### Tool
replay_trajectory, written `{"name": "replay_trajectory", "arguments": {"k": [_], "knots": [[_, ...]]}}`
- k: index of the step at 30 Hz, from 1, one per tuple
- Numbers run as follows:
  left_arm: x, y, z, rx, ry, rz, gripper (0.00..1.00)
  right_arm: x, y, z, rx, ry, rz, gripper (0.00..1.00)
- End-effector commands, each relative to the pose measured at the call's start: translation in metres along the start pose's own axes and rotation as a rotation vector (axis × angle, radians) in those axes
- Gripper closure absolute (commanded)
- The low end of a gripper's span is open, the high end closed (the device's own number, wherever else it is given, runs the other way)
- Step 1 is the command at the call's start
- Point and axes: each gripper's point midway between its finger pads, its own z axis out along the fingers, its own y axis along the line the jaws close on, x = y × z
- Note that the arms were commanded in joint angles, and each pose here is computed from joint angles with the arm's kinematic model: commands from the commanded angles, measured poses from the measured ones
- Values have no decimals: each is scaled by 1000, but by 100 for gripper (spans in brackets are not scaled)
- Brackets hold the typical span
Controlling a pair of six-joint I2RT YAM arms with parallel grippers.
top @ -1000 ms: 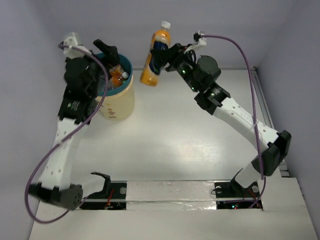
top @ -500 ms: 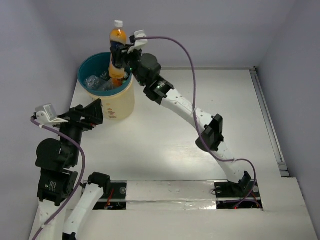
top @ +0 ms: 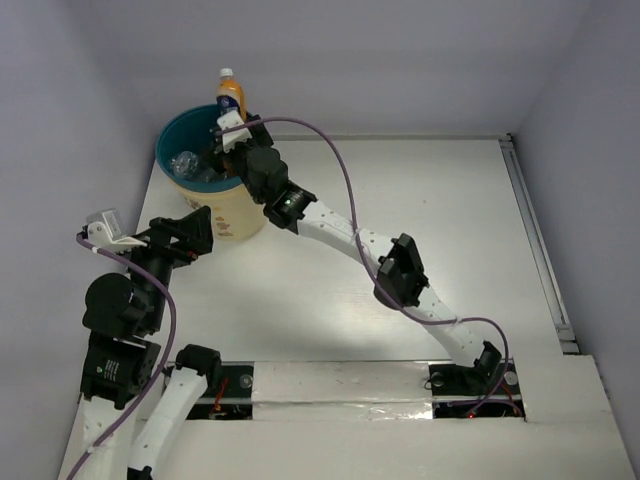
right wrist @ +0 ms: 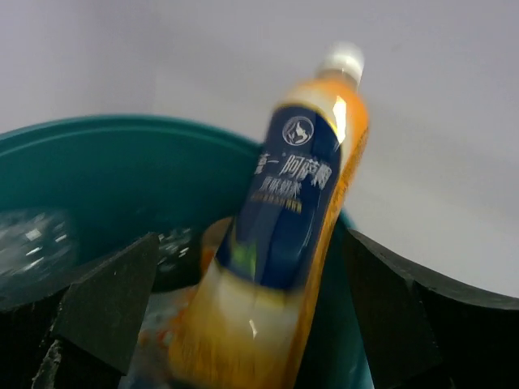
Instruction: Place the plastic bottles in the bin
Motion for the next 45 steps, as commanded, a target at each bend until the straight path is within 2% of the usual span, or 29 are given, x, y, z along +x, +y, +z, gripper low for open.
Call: {"name": "replay_trajectory", "arguments": {"k": [1, 2, 3, 6, 7, 9, 10, 11, 12, 13, 14, 15, 16, 17, 18, 19, 20, 21, 22, 24, 25, 27, 28, 30, 31, 32, 33, 36, 45], "knots": [[-11, -7, -2, 22, -36, -23, 3, -108, -25, -17, 7, -181, 118, 0], [-12, -6, -3, 15, -37, -22, 3, -119, -27, -21, -5, -196, 145, 0], [-13, -5, -4, 12, -41, -24, 3, -154, -36, -33, -15, -243, 193, 0], [-20, -7, -7, 6, -51, -32, 3, -182, -36, -50, -76, -271, 283, 0], [-22, -8, -8, 8, -57, -39, 3, -213, -51, -62, -80, -312, 340, 0], [-26, -8, -12, 6, -64, -45, 3, -215, -51, -73, -113, -300, 370, 0], [-27, -7, -12, -1, -68, -51, 3, -244, -70, -91, -111, -341, 425, 0], [-27, -6, -13, -3, -68, -54, 3, -248, -75, -99, -112, -348, 443, 0], [-27, -6, -16, -1, -72, -58, 2, -224, -68, -104, -119, -310, 442, 0], [-23, -5, -14, -2, -63, -62, 2, -247, -89, -125, -104, -346, 490, 1], [-20, -4, -14, -3, -56, -64, 2, -244, -95, -134, -97, -342, 508, 8], [-16, -3, -13, -6, -45, -65, 1, -213, -88, -142, -100, -291, 500, 15], [-9, -1, -11, -5, -27, -71, 1, -238, -111, -168, -92, -343, 580, 49], [-5, -1, -11, -1, -17, -72, 1, -233, -114, -181, -102, -334, 600, 72], [-3, -2, -10, 6, -11, -77, 1, -196, -105, -193, -117, -256, 598, 92], [2, -3, -10, 19, 3, -80, 1, -191, -108, -209, -132, -239, 654, 100], [7, -3, -10, 28, 11, -83, 1, -188, -110, -225, -158, -238, 678, 100], [10, -3, -10, 36, 20, -85, 1, -211, -135, -258, -162, -302, 729, 100], [14, -4, -11, 48, 32, -85, 1, -170, -125, -276, -176, -224, 754, 100], [20, -1, -12, 49, 42, -84, 1, -176, -159, -323, -145, -267, 817, 100], [23, -1, -13, 51, 50, -83, 1, -143, -157, -337, -127, -205, 822, 100], [29, 1, -14, 52, 62, -80, 1, -114, -175, -362, -42, -131, 837, 100], [32, 1, -14, 58, 72, -79, 1, -121, -196, -385, -13, -169, 889, 98], [39, 3, -15, 58, 94, -76, 1, -73, -205, -405, 85, -57, 875, 83], [43, 2, -15, 71, 105, -75, 1, -77, -221, -423, 117, -91, 939, 72], [48, 4, -15, 68, 118, -73, 1, -48, -225, -432, 185, -27, 923, 43], [52, 4, -16, 74, 126, -74, 1, -41, -229, -439, 208, -18, 934, 30], [63, 6, -18, 89, 152, -77, 1, -15, -242, -462, 282, 15, 964, 7], [90, 15, -19, 92, 206, -98, 1, -10, -235, -467, 249, 45, 977, 5]]}}
